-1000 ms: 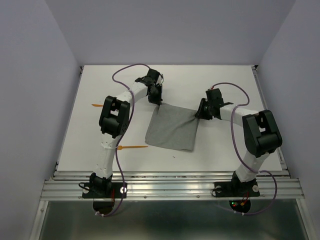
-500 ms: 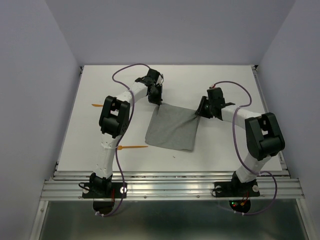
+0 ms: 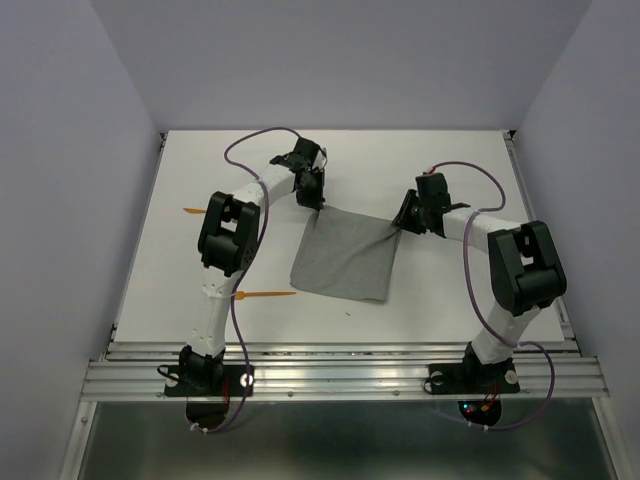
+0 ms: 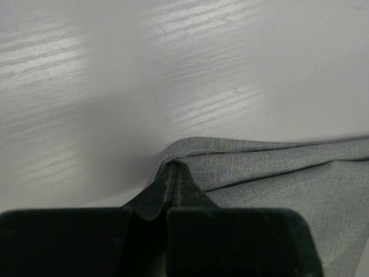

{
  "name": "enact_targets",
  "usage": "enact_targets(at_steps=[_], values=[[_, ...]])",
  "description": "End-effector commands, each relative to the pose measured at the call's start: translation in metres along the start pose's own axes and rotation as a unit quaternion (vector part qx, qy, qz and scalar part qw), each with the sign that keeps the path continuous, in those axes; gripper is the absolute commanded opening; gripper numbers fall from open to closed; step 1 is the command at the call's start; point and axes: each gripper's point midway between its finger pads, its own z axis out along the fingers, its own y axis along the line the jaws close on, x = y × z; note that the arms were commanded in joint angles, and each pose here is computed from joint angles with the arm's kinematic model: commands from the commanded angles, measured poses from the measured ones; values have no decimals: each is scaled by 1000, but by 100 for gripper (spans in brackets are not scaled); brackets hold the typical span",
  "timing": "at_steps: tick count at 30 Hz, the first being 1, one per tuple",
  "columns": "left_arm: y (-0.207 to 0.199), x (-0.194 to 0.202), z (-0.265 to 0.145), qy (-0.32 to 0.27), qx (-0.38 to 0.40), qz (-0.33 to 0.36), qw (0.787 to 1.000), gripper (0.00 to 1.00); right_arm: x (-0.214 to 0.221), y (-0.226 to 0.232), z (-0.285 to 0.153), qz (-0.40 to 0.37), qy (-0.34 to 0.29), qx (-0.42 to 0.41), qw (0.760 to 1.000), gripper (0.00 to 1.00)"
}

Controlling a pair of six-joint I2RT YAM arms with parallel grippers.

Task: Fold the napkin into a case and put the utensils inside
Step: Smooth out the upper triangle-folded napkin at the center of the board.

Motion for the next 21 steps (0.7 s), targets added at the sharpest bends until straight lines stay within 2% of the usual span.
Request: enact_targets(at_steps=[1,4,16,21], values=[[7,3,-13,4,-14,9,1000,0,-30,10,4,17,-39,-3,999,34],[6,3,-13,5,-13,9,1000,0,-32,4,10,25,-39,9,999,31],[7,5,-12,7,-14,12,1000,0,-48,-6,-6,70,-73,8,995,34],[6,4,-13,6,-14,12,1000,0,-42,-4,4,70,-54,1,996,33]])
